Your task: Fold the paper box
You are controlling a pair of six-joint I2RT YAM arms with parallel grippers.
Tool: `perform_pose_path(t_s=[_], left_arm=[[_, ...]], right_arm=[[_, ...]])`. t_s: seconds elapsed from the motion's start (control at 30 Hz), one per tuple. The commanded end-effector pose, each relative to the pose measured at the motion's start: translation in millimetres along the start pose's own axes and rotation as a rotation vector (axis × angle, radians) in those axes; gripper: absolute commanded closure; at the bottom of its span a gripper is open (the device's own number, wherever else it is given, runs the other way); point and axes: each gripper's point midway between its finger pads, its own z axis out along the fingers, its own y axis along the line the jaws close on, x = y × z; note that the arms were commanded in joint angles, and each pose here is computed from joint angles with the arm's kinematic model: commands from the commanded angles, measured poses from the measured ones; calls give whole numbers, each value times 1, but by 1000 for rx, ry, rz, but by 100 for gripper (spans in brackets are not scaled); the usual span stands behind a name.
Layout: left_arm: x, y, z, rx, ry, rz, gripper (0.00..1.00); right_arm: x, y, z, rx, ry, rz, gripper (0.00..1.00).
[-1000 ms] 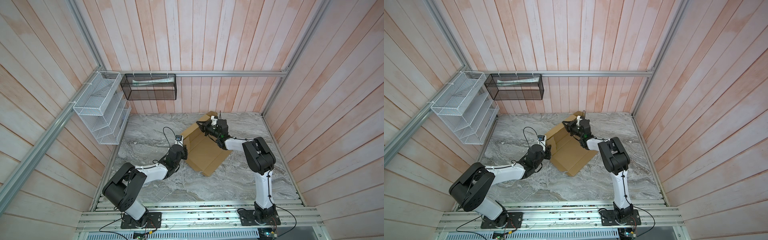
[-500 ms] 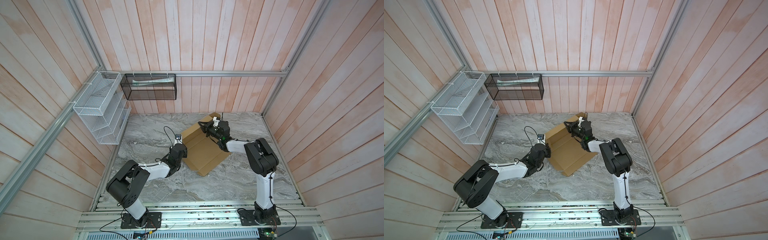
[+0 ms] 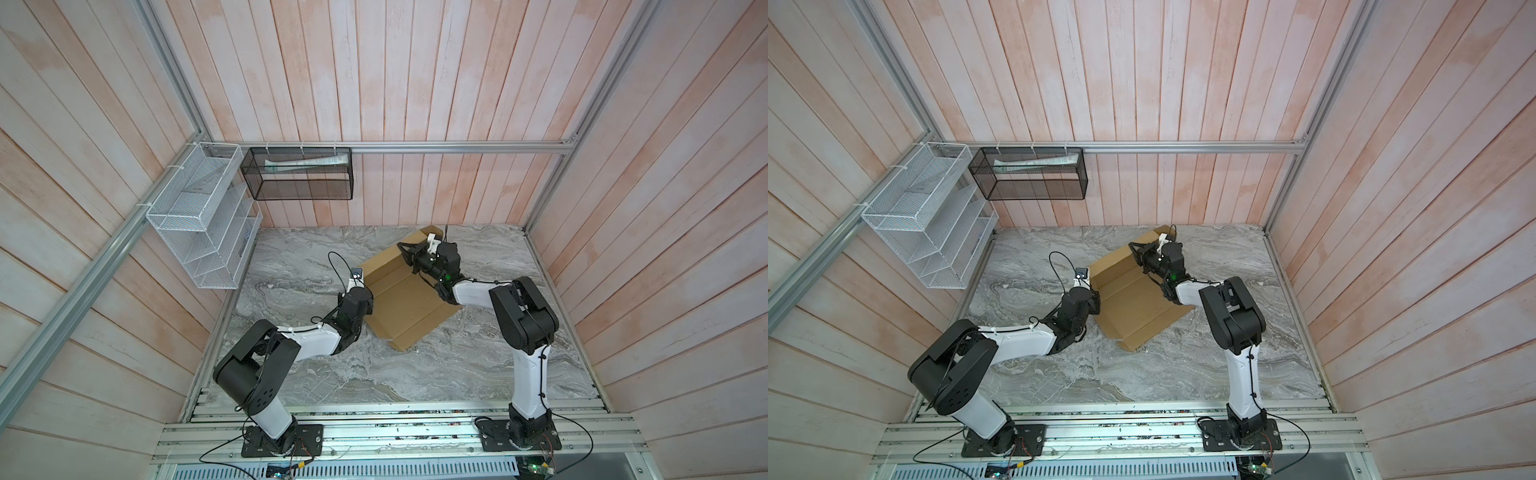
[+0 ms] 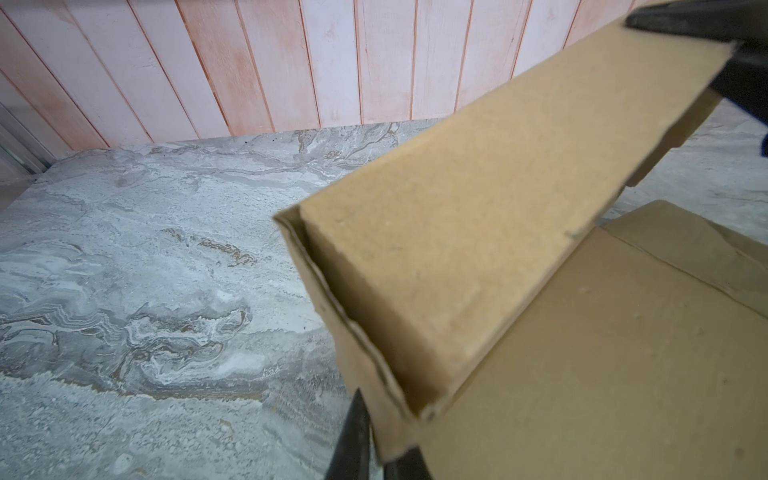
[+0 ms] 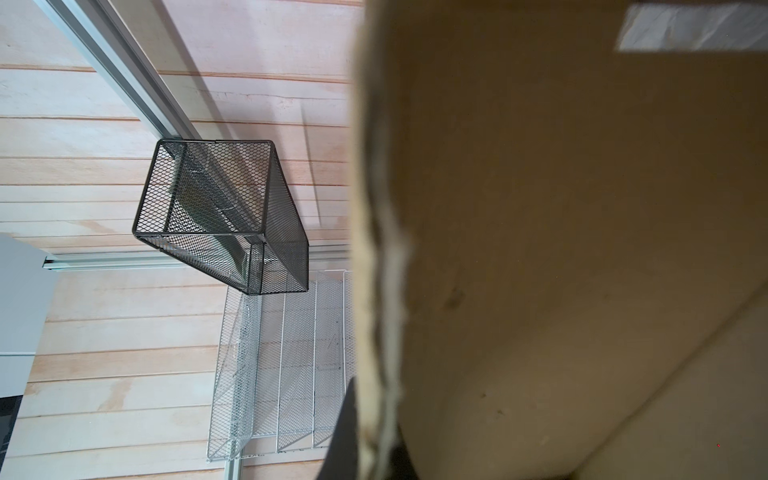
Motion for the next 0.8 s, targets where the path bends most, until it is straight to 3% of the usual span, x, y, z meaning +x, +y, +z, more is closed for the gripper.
perform_pose_path(t_s=[0.0, 0.2, 0.5, 0.77], left_arm=[[-22, -3, 4, 3, -72, -27, 93], [-20, -1, 3, -2, -71, -25, 100], [-23, 4, -3, -12, -89, -11, 100], [-26, 7, -11, -6, -105, -1, 100]], right_arm=[[40, 9, -2, -1, 146, 1, 99], [39, 14, -1, -6, 146, -11, 95], [40, 15, -4, 0, 145, -16, 88], [38, 21, -10, 7, 135, -36, 72]])
